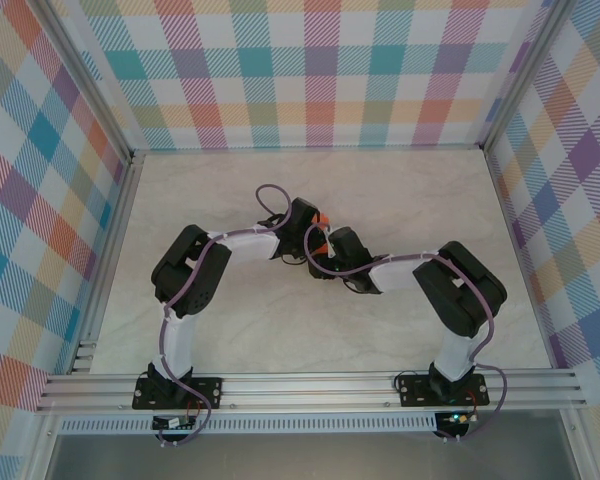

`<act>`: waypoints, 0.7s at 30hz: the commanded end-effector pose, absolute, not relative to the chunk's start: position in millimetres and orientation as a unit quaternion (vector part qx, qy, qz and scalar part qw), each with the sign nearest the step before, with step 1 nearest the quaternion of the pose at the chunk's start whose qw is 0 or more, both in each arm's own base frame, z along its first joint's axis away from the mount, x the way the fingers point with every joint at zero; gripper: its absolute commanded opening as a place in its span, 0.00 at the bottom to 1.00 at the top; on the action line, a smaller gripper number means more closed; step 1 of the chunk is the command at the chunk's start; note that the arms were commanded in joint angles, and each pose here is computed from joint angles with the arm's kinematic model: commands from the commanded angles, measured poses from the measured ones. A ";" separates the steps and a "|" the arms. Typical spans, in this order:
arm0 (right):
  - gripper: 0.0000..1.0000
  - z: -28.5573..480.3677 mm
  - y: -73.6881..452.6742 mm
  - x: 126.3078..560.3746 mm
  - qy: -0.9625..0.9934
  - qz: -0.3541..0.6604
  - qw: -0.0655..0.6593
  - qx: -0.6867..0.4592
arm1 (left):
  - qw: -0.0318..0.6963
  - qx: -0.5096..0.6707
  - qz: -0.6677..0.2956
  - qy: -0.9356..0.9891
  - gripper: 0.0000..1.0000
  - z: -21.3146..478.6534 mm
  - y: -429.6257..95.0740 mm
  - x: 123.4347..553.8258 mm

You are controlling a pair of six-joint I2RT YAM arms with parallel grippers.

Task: Fold a paper plane with a square sheet of paper (pick it up from the middle)
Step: Fold the wing for the fifth time at the center of the table.

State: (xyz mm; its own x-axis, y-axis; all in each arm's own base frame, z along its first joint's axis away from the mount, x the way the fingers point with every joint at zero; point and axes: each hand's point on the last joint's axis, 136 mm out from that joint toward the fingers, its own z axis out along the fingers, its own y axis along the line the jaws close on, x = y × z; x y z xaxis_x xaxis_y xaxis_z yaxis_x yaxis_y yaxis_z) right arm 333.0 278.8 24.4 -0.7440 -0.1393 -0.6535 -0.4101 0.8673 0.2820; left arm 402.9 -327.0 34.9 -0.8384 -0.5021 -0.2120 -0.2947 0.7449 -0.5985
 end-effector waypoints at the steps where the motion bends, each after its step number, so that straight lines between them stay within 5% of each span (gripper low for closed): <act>1: 0.50 -8.8 258.2 319.6 0.930 0.155 0.293 -0.161 | 0.180 -0.221 -0.286 0.915 0.28 40.5 -331.5 404.4; 13: 0.10 9.2 270.3 316.0 0.920 0.206 0.297 -0.153 | 0.197 -0.228 -0.277 0.913 0.32 56.7 -312.6 409.3; 21: 0.05 30.9 285.6 305.4 0.907 0.277 0.269 -0.165 | 0.225 -0.238 -0.257 0.909 0.44 72.9 -272.6 406.2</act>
